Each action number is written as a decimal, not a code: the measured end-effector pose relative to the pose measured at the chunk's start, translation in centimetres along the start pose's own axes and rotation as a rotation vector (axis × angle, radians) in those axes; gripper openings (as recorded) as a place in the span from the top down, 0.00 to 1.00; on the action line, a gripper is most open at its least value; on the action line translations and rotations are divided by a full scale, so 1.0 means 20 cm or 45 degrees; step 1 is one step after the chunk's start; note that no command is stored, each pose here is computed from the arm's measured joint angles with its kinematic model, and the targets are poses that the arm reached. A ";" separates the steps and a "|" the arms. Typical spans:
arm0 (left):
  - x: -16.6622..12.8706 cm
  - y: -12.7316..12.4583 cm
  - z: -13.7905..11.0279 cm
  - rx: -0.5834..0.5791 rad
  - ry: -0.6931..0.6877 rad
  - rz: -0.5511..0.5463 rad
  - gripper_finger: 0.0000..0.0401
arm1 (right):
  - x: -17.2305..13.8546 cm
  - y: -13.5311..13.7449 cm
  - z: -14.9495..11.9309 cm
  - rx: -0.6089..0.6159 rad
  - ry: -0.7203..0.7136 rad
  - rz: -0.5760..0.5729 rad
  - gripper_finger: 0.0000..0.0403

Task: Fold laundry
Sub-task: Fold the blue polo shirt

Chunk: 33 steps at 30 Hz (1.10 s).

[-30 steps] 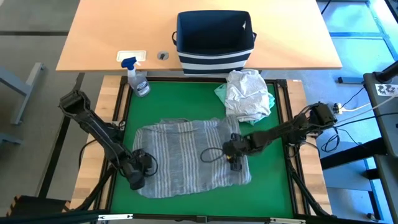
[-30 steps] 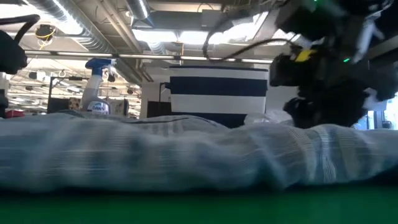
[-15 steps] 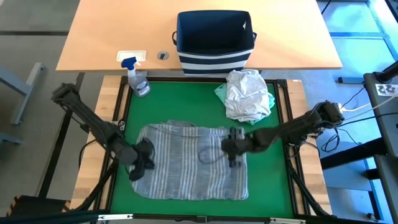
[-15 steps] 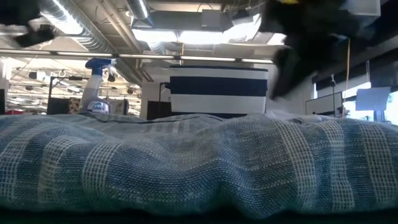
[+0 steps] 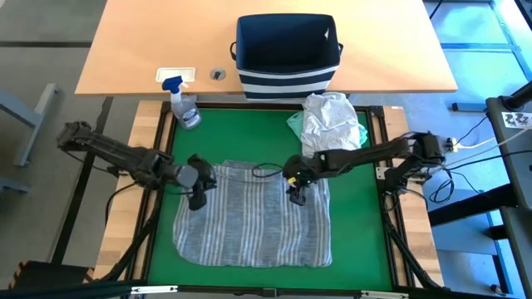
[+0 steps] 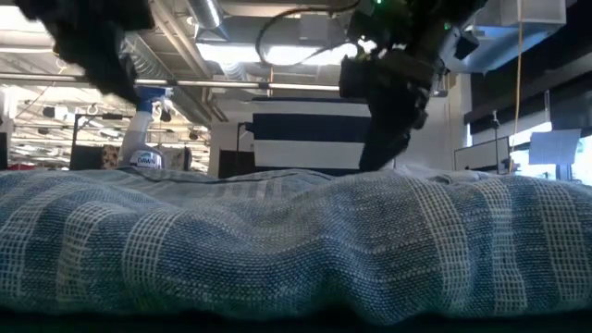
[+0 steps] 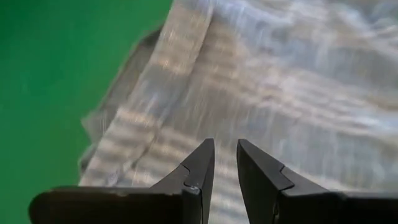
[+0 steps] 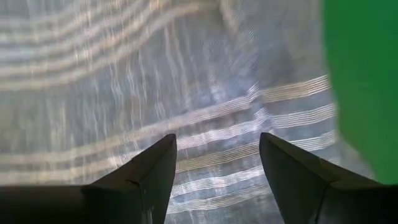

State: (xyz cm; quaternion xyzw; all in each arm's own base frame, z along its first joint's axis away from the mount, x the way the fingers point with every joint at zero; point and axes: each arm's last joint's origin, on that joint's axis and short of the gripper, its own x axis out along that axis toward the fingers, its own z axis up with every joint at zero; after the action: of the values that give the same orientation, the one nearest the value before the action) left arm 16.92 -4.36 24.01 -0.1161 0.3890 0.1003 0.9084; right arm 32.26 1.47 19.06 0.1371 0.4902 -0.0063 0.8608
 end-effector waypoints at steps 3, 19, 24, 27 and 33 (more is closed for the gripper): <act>0.08 0.08 -0.06 -0.056 0.137 -0.047 0.84 | 0.04 0.00 -0.02 -0.046 0.053 0.003 0.42; 0.30 0.33 -0.24 -0.272 0.123 0.104 0.88 | 0.04 -0.14 -0.02 -0.130 0.088 -0.251 0.42; 0.30 0.39 -0.20 -0.285 -0.007 0.330 0.88 | 0.03 -0.17 -0.01 -0.186 0.059 -0.486 0.42; 0.30 0.42 -0.20 -0.257 -0.040 0.476 0.88 | 0.03 -0.21 0.00 -0.174 0.030 -0.626 0.42; 0.28 0.48 -0.19 -0.325 -0.133 0.752 0.88 | 0.01 -0.27 0.02 -0.107 -0.003 -0.754 0.42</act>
State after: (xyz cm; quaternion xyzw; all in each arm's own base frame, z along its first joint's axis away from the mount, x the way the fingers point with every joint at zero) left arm 15.52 4.26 16.10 -0.1060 0.3429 0.4133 0.8369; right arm 31.92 -3.90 17.88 -0.0476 0.5077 -0.2369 0.8269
